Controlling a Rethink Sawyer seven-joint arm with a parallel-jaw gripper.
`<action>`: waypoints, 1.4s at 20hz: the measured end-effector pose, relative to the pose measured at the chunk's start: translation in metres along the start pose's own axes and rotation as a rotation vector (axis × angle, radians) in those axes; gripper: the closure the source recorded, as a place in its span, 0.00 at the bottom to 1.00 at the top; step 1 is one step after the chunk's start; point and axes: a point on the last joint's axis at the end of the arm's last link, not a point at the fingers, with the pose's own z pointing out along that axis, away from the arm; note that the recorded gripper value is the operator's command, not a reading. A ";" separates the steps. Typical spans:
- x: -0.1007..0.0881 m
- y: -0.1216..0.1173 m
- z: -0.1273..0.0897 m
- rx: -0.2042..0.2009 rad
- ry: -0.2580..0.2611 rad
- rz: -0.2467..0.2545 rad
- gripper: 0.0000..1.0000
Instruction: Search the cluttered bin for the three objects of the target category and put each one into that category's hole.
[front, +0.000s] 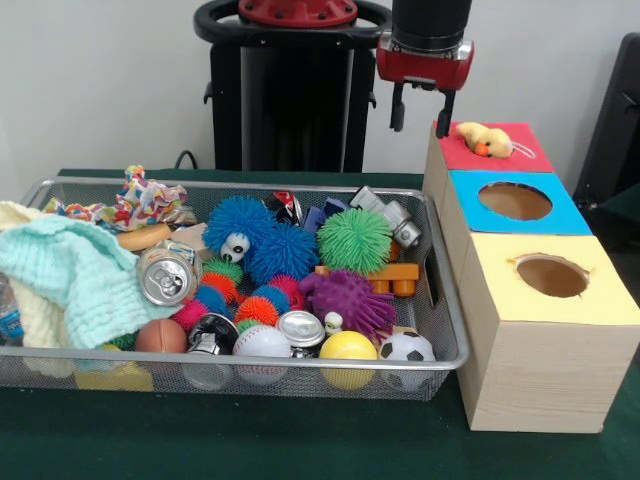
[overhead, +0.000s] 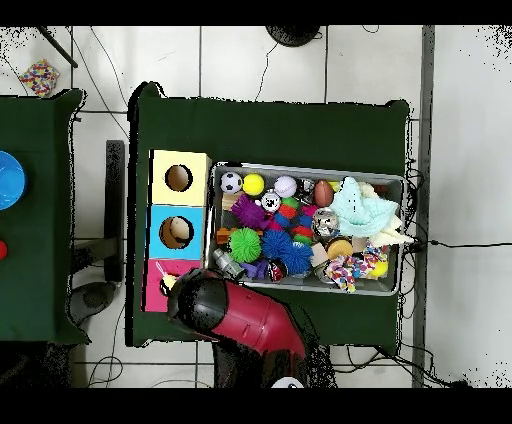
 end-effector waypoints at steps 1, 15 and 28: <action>0.000 -0.001 0.000 -0.004 0.007 0.008 0.00; 0.010 0.013 0.007 -0.062 0.065 0.057 0.00; 0.030 0.044 0.008 -0.082 0.089 0.048 0.00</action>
